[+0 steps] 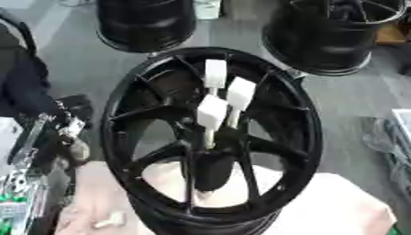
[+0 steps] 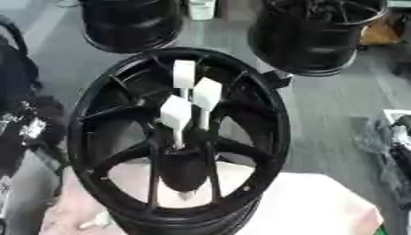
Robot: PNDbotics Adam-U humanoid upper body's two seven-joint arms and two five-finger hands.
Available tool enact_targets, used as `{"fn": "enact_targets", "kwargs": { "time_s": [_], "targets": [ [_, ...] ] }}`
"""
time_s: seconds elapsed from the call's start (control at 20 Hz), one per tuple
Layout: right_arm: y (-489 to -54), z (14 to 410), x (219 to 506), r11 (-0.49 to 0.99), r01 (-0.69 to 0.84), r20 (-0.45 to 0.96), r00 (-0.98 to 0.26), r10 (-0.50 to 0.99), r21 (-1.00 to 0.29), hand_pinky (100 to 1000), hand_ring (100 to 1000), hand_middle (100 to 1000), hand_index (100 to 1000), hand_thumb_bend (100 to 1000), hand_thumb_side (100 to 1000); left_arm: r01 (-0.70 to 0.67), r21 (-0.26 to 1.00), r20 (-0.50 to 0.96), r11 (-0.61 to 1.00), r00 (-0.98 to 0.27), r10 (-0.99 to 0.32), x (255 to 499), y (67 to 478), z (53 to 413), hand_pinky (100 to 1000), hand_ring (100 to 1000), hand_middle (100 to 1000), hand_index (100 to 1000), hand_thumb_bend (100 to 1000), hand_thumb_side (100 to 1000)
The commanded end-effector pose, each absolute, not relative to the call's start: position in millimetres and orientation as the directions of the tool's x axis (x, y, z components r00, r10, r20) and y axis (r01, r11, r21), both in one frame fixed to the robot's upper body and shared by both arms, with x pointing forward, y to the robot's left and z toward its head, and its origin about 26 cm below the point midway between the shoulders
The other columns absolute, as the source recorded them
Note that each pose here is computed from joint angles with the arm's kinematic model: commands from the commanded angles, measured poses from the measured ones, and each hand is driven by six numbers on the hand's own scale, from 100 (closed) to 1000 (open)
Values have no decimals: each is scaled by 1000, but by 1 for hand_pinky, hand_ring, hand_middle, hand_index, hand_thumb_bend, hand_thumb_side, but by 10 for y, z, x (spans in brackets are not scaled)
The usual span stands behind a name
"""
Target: Pull the pin out of the wheel hub.
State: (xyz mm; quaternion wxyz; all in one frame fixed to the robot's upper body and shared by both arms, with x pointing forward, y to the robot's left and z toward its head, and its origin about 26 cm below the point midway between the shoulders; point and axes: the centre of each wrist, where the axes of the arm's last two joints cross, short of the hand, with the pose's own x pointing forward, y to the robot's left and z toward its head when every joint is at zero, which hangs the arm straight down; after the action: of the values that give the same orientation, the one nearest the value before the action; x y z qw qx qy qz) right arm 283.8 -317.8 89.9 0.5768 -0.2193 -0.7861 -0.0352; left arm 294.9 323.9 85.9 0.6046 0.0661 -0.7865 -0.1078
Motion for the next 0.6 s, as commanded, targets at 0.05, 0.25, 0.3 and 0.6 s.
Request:
{"fn": "enact_targets", "kwargs": {
  "time_s": [0.05, 0.25, 0.3, 0.6],
  "targets": [
    [-3209, 1011, 2843, 897, 387, 905, -268, 331, -214, 664, 719, 723, 877, 100, 376, 26, 261, 926, 965, -289, -242, 2946, 3234, 948, 638, 727, 717, 787, 472, 531],
    [-3368, 1260, 2900, 871, 372, 840, -313, 443, -321, 678, 740, 751, 904, 100, 329, 31, 268, 925, 963, -286, -249, 2941, 3240, 944, 638, 727, 718, 787, 474, 532],
    [-3415, 1368, 2923, 859, 361, 809, -335, 483, -364, 682, 746, 757, 910, 100, 317, 32, 270, 926, 962, -284, -250, 2939, 3242, 942, 638, 727, 718, 787, 473, 532],
    [-3478, 2226, 3096, 721, 173, 532, -565, 631, -671, 723, 800, 811, 949, 100, 246, 43, 284, 924, 958, -279, -261, 2939, 3244, 940, 638, 728, 718, 787, 473, 533]
  ]
}}
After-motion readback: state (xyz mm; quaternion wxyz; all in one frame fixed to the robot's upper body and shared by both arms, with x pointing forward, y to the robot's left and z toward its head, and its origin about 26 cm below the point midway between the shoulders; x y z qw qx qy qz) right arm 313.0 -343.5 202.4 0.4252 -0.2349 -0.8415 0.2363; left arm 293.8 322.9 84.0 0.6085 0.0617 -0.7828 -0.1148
